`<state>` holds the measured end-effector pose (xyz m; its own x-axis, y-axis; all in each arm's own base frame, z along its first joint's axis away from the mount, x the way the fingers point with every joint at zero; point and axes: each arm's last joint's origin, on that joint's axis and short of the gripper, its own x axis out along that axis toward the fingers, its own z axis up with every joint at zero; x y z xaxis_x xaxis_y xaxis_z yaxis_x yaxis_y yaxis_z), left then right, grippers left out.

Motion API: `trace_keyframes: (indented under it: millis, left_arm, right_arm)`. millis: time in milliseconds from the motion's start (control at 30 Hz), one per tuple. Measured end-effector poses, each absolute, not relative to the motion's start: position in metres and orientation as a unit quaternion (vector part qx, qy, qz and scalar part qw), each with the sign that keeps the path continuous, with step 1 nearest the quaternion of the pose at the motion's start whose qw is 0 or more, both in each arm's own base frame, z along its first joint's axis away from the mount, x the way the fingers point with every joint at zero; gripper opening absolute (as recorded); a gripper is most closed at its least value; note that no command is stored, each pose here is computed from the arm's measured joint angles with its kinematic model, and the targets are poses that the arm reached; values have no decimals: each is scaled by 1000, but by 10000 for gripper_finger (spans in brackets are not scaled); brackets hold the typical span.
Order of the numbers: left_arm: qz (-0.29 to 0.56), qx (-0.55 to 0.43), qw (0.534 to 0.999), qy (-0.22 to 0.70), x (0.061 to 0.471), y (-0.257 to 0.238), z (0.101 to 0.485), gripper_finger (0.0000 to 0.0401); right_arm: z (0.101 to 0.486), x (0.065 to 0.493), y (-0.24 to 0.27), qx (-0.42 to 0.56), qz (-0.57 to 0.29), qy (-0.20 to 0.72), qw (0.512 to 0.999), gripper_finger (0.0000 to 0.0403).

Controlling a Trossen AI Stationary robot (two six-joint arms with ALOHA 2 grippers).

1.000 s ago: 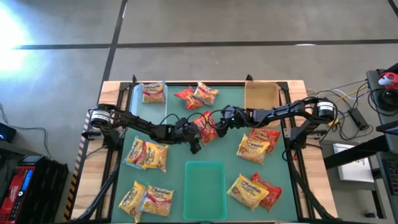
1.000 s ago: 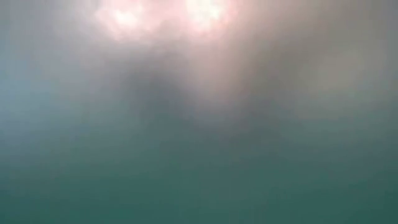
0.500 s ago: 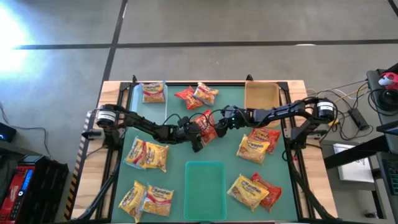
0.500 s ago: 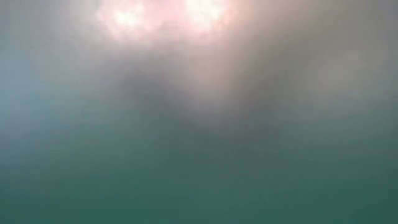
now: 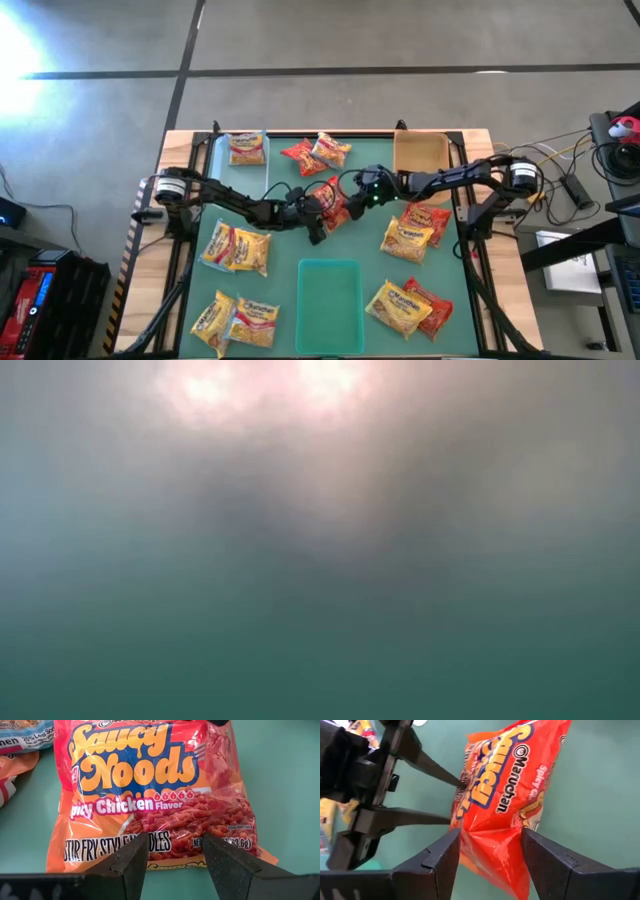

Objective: Sort Maruchan noodles
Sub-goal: Put the red noodle pack into the orange bin

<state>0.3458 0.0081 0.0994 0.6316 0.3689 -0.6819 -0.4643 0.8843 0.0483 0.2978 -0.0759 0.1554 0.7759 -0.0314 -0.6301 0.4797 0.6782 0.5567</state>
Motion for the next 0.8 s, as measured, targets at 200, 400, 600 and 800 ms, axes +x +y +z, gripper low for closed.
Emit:
trace_keyframes:
  millis: [200, 400, 600, 800]
  left_arm:
    - [230, -67, 901, 363, 346, 8, 99, 174]
    - [229, -67, 901, 363, 345, 8, 99, 174]
    - [230, -68, 900, 363, 345, 8, 99, 174]
    - [231, -68, 900, 363, 345, 9, 98, 174]
  right_arm:
    - [156, 296, -85, 359, -149, 295, 873, 199]
    - [156, 294, -90, 336, -187, 287, 877, 199]
    - [156, 295, -91, 341, -196, 282, 875, 199]
    - [157, 295, -91, 383, -157, 287, 864, 204]
